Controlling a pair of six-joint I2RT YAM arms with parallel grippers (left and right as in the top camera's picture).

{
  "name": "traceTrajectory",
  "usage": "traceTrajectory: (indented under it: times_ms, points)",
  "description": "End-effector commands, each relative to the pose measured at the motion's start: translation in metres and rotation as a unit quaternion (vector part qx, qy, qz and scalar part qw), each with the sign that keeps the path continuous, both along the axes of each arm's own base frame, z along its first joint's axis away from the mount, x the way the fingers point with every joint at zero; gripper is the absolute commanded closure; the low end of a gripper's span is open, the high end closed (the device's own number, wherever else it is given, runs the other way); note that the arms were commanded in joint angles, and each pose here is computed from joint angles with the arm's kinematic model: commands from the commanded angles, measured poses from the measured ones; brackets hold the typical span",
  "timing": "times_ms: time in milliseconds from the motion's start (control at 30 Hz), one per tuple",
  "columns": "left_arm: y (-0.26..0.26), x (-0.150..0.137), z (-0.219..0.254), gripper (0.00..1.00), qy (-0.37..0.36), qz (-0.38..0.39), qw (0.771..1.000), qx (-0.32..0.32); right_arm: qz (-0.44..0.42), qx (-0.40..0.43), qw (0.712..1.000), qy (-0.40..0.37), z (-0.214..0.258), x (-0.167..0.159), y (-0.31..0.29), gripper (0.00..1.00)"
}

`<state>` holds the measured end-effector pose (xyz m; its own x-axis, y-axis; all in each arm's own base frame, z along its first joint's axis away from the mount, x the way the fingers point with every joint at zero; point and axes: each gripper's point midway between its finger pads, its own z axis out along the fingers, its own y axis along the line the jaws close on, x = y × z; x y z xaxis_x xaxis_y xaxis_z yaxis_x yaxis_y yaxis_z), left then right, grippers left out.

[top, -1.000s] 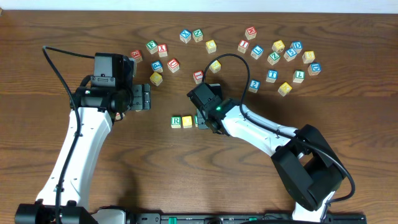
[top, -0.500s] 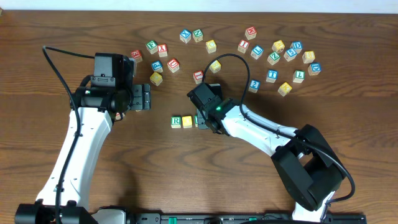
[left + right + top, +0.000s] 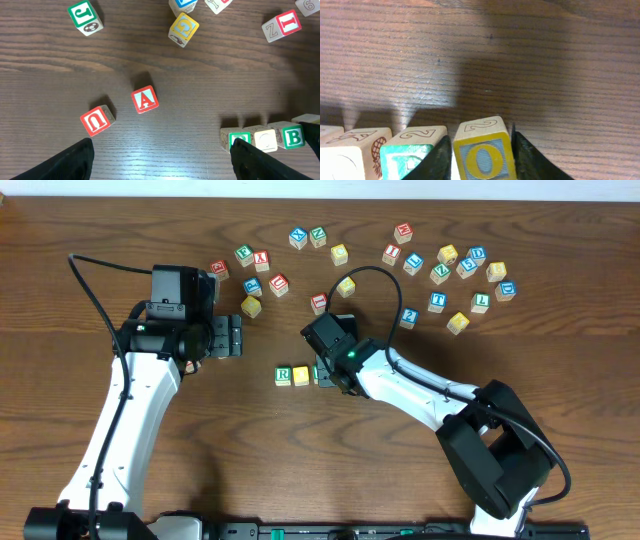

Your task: Spell out ROBOT

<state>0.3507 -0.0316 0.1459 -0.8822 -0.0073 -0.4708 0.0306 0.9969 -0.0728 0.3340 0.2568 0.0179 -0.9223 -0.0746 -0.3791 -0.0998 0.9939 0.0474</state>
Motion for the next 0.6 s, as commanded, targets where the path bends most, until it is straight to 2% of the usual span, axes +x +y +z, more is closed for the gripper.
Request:
traceTrajectory:
  times_ms: [0, 167, 567]
  points:
    - [0.0032, 0.0005, 0.0052, 0.14, -0.007, 0.003, 1.000, 0.004, 0.001, -0.009, 1.000, 0.008, -0.0091, -0.0045, -0.0008, 0.59]
    - [0.0032, 0.0005, 0.0052, 0.14, -0.007, 0.003, 1.000, 0.004, 0.001, -0.009, 1.000, 0.008, -0.0091, -0.0044, -0.0007, 0.51]
    - [0.0031, 0.0005, 0.0052, 0.14, -0.007, 0.003, 1.000, 0.004, 0.001, -0.009, 1.000, 0.007, -0.0090, -0.0044, -0.0007, 0.52]
